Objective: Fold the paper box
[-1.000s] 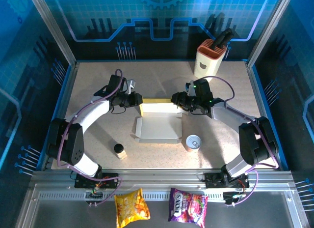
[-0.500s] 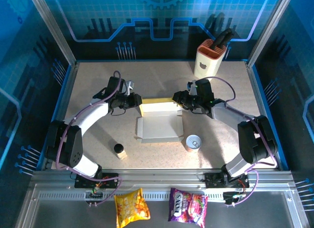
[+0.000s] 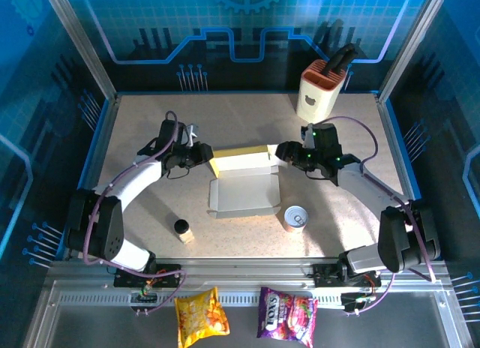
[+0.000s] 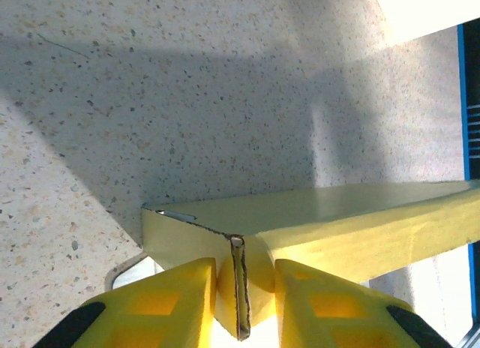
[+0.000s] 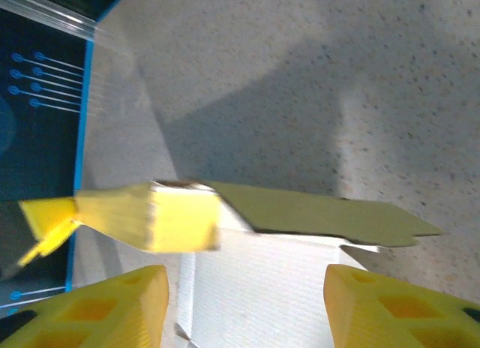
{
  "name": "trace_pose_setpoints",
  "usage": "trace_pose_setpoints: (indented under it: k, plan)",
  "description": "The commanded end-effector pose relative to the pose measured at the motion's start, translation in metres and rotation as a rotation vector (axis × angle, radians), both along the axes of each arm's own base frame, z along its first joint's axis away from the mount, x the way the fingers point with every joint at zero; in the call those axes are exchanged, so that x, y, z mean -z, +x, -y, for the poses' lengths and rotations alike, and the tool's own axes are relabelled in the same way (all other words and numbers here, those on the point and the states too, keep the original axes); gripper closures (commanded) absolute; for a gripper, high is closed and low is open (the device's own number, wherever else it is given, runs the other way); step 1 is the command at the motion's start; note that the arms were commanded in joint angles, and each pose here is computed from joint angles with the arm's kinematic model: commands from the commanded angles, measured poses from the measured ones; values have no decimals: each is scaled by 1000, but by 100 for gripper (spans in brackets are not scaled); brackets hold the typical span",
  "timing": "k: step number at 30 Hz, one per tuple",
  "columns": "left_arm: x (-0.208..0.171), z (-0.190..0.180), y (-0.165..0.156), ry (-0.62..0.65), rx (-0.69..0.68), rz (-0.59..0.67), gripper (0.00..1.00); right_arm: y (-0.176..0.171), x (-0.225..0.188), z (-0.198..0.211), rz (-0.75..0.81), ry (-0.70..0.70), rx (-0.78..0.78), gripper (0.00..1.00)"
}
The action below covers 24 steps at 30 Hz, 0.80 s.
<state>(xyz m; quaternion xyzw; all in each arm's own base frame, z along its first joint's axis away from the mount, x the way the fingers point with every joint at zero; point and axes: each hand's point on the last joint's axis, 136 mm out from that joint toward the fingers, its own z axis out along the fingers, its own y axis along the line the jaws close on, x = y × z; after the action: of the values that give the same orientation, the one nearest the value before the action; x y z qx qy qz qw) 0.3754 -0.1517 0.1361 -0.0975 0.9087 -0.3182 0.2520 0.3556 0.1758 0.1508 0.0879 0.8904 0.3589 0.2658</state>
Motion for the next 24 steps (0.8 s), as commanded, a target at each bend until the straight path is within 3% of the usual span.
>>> trace_pose_setpoints:
  k: [1,17,24]
  plan:
    - [14,-9,-9,-11,-38,-63,73,-4,27,5,-20,-45,-21,41]
    - [14,-9,-6,-36,-36,-74,73,12,79,-20,-39,11,-61,40]
    - [15,-8,-6,-39,-30,-81,73,9,83,-30,-35,51,-82,51]
